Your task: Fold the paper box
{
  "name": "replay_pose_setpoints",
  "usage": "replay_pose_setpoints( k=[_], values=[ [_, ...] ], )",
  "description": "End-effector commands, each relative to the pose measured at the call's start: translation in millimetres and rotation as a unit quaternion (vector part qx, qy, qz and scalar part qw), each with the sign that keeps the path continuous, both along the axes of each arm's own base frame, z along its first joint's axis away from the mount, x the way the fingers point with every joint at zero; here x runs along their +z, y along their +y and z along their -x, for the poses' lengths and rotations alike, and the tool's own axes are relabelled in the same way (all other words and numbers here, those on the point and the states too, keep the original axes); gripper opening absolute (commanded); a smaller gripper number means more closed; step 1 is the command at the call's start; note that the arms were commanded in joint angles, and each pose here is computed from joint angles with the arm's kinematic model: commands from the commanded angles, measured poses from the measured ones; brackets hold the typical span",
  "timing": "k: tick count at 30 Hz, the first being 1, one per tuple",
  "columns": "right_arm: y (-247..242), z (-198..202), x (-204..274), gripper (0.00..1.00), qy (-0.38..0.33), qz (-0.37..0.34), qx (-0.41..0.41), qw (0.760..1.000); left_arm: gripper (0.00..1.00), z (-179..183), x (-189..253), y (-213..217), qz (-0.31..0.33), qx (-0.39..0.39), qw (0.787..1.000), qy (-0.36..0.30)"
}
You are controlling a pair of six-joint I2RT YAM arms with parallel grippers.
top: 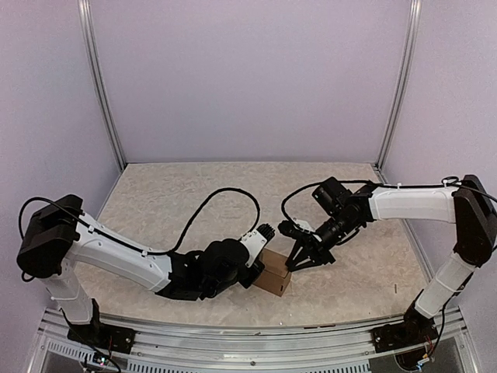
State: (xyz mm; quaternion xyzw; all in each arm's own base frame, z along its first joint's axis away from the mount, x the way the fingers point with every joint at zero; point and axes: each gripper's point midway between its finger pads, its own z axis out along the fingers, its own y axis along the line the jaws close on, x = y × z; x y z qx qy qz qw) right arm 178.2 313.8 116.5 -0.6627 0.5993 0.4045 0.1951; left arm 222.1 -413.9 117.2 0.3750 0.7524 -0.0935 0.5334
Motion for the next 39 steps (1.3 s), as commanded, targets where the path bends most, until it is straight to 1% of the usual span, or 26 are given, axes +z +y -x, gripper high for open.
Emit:
replay_pose_setpoints(
  k=[1, 4, 8, 9, 10, 11, 12, 13, 14, 16, 17, 18, 19, 20, 21, 22, 23, 25, 26, 28, 30, 31, 32, 33, 36, 39],
  values=[
    [-11, -3, -36, 0.17, -0.008, 0.059, -0.011, 0.998, 0.00, 9, -64, 21, -0.118, -0.008, 0.993, -0.009],
    [-9, -6, -16, 0.17, -0.017, 0.045, -0.013, 0.999, 0.00, 1, -43, 23, -0.113, 0.006, 0.992, -0.052],
    [-10, -20, 33, 0.17, -0.048, 0.012, -0.028, 0.998, 0.00, -14, 13, 16, -0.102, 0.011, 0.987, -0.123],
    [-10, -27, 53, 0.19, -0.064, -0.003, -0.038, 0.997, 0.00, -18, 35, 13, -0.089, 0.013, 0.987, -0.134],
    [-13, -36, 66, 0.25, -0.073, -0.010, -0.054, 0.996, 0.00, -23, 51, 12, -0.079, 0.015, 0.987, -0.137],
    [-16, -46, 79, 0.39, -0.087, -0.017, -0.074, 0.993, 0.04, -28, 62, 12, -0.073, 0.015, 0.988, -0.136],
    [-20, -56, 89, 0.54, -0.096, -0.024, -0.094, 0.991, 0.16, -33, 79, 14, -0.057, 0.018, 0.989, -0.133],
    [-26, -66, 99, 0.80, -0.109, -0.031, -0.113, 0.987, 0.30, -38, 92, 16, -0.045, 0.020, 0.990, -0.130],
    [-33, -75, 106, 0.97, -0.122, -0.034, -0.134, 0.983, 0.40, -43, 101, 20, -0.036, 0.025, 0.991, -0.124],
    [-47, -93, 120, 1.00, -0.149, -0.039, -0.176, 0.972, 0.58, -54, 122, 33, -0.013, 0.041, 0.992, -0.114],
    [-55, -103, 128, 1.00, -0.159, -0.043, -0.205, 0.965, 0.62, -61, 131, 41, -0.005, 0.050, 0.993, -0.107],
    [-64, -117, 137, 1.00, -0.173, -0.048, -0.245, 0.953, 0.71, -67, 135, 49, 0.001, 0.061, 0.993, -0.099],
    [-74, -132, 146, 1.00, -0.188, -0.053, -0.287, 0.938, 0.78, -74, 143, 60, 0.011, 0.075, 0.993, -0.091],
    [-86, -148, 158, 1.00, -0.204, -0.062, -0.333, 0.919, 0.90, -81, 147, 70, 0.017, 0.089, 0.992, -0.082],
    [-101, -163, 167, 1.00, -0.217, -0.070, -0.381, 0.896, 0.98, -88, 153, 80, 0.035, 0.105, 0.991, -0.071],
    [-116, -176, 174, 1.00, -0.227, -0.073, -0.428, 0.872, 0.99, -94, 162, 91, 0.055, 0.118, 0.990, -0.061],
    [-136, -192, 175, 1.00, -0.242, -0.060, -0.477, 0.843, 0.99, -100, 168, 100, 0.075, 0.130, 0.988, -0.048],
    [-163, -211, 168, 1.00, -0.259, -0.033, -0.535, 0.804, 0.99, -114, 172, 130, 0.104, 0.173, 0.979, -0.019],
    [-171, -216, 161, 1.00, -0.263, -0.023, -0.552, 0.791, 0.99, -120, 175, 148, 0.127, 0.199, 0.972, -0.011],
    [-174, -219, 141, 1.00, -0.255, -0.016, -0.561, 0.788, 0.99, -137, 158, 185, 0.152, 0.241, 0.958, 0.026],
    [-172, -222, 133, 1.00, -0.240, -0.034, -0.574, 0.782, 0.99, -145, 133, 204, 0.152, 0.251, 0.954, 0.066],
    [-172, -224, 131, 1.00, -0.234, -0.042, -0.581, 0.778, 0.99, -150, 124, 217, 0.152, 0.277, 0.946, 0.067],
    [-173, -226, 129, 1.00, -0.231, -0.047, -0.589, 0.773, 0.99, -154, 116, 224, 0.155, 0.288, 0.943, 0.065],
    [-176, -228, 127, 1.00, -0.226, -0.045, -0.599, 0.767, 0.99, -154, 104, 226, 0.155, 0.281, 0.944, 0.071],
    [-177, -232, 131, 1.00, -0.244, -0.058, -0.600, 0.760, 0.99, -156, 108, 224, 0.172, 0.261, 0.948, 0.066],
    [-181, -233, 126, 1.00, -0.243, -0.061, -0.614, 0.748, 0.99, -160, 101, 224, 0.156, 0.265, 0.949, 0.066]
  ],
)
